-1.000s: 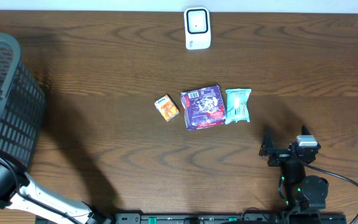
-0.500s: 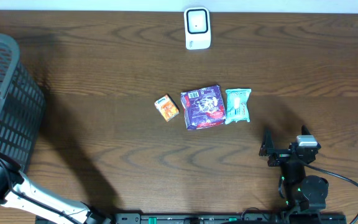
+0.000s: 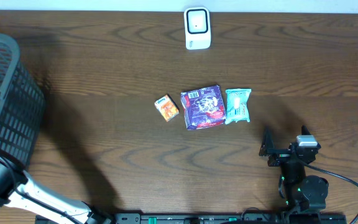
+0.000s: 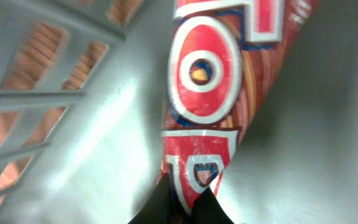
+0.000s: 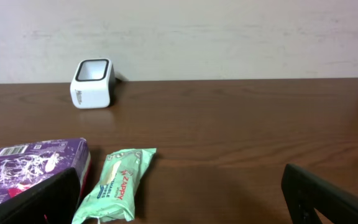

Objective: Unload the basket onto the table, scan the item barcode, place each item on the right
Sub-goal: 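Reach into the basket and grasp the red-orange snack bar, left gripper, then place the red-orange bar beside the orange package and withdraw left gripper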

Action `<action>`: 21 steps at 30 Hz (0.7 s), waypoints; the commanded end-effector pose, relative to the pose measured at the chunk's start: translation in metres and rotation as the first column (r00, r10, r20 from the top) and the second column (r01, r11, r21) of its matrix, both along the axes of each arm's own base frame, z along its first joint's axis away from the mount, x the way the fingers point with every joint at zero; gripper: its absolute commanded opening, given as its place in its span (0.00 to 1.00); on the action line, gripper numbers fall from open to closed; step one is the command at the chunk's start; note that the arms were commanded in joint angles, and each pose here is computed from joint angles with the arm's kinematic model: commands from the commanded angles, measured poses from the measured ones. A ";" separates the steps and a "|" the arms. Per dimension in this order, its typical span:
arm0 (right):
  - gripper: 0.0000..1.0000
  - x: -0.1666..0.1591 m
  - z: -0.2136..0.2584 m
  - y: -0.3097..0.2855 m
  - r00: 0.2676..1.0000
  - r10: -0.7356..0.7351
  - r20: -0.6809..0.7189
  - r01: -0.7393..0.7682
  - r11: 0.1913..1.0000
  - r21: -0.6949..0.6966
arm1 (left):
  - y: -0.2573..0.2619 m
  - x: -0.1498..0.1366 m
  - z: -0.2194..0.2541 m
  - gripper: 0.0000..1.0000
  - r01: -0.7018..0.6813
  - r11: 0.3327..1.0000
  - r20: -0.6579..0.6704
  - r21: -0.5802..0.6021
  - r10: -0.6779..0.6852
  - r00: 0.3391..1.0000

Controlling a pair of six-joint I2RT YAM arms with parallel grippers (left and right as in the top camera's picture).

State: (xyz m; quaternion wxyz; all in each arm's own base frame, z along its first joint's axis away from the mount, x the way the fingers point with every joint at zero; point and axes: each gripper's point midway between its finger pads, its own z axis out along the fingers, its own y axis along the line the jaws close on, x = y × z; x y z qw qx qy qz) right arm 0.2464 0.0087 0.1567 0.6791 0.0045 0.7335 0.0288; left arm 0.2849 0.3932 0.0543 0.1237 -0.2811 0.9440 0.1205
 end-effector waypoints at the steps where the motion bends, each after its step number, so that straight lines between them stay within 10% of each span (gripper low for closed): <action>1: 0.99 0.000 -0.001 0.001 1.000 0.003 -0.002 -0.003 1.000 0.010 | -0.019 0.025 0.078 0.07 -0.093 0.993 0.164 0.071 0.080 0.983; 6: 0.99 0.000 -0.001 0.001 1.000 0.003 -0.002 -0.003 1.000 0.010 | -0.065 0.058 0.183 0.07 -0.150 0.985 0.447 0.091 0.094 0.890; 12: 0.99 0.000 -0.001 0.001 1.000 0.003 -0.002 -0.003 1.000 0.010 | -0.187 0.088 0.297 0.07 0.028 0.910 0.753 -0.414 0.325 0.572; 21: 0.99 0.000 -0.001 0.001 1.000 0.003 -0.002 -0.003 1.000 0.010 | -0.365 0.076 0.326 0.07 0.376 0.752 0.714 -0.541 0.174 0.678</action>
